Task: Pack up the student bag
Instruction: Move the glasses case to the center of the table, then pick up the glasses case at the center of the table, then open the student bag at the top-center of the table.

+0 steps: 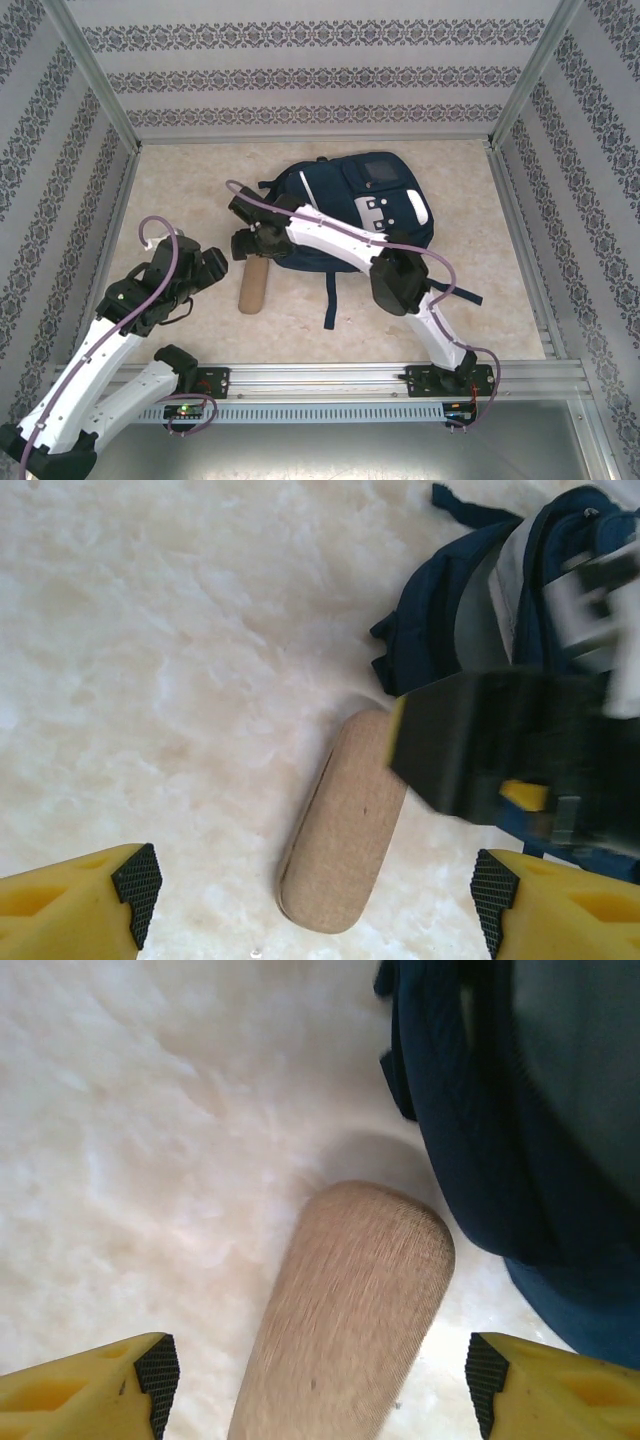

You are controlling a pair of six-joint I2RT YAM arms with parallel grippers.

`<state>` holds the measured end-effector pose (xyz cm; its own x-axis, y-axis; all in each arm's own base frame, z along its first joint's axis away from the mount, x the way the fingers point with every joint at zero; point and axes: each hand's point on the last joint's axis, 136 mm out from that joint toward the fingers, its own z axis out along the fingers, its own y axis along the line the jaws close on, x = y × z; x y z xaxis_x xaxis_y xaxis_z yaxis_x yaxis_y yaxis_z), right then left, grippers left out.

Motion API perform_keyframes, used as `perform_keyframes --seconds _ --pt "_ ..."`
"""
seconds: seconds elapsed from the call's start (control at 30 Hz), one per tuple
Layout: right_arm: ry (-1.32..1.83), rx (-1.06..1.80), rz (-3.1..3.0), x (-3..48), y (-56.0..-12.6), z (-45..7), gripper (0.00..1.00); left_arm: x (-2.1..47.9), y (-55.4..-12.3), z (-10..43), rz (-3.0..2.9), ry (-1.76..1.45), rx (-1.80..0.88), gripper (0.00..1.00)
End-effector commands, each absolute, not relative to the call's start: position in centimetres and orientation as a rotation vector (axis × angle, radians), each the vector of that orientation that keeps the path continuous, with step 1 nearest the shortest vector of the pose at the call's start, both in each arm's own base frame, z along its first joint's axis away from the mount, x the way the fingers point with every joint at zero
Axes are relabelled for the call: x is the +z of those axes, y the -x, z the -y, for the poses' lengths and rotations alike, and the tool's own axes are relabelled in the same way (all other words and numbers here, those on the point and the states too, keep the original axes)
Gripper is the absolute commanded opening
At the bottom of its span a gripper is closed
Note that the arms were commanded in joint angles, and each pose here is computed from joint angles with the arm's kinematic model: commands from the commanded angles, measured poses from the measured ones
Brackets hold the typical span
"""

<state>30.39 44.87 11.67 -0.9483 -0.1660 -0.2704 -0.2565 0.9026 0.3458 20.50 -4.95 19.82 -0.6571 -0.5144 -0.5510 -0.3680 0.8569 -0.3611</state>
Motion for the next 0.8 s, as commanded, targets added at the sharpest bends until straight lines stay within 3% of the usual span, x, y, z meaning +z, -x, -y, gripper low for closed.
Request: perform_keyframes --seconds 0.0,0.3,0.67,0.77 --pt "0.363 0.554 -2.697 17.8 -32.1 -42.4 0.73 18.0 -20.2 5.4 -2.407 0.708 -0.311 0.79" --pt "0.43 0.333 -2.644 18.5 -36.1 -36.1 0.55 13.5 -21.4 8.0 -2.516 0.673 -0.361 0.76" --pt "0.594 0.087 -2.691 12.5 -38.6 -33.9 0.51 11.6 -23.3 11.5 -2.647 0.251 -0.323 0.79" --pt "0.621 0.03 -2.695 11.3 -39.0 -33.5 0.45 10.7 -23.6 12.5 -2.695 0.134 -0.287 0.81"
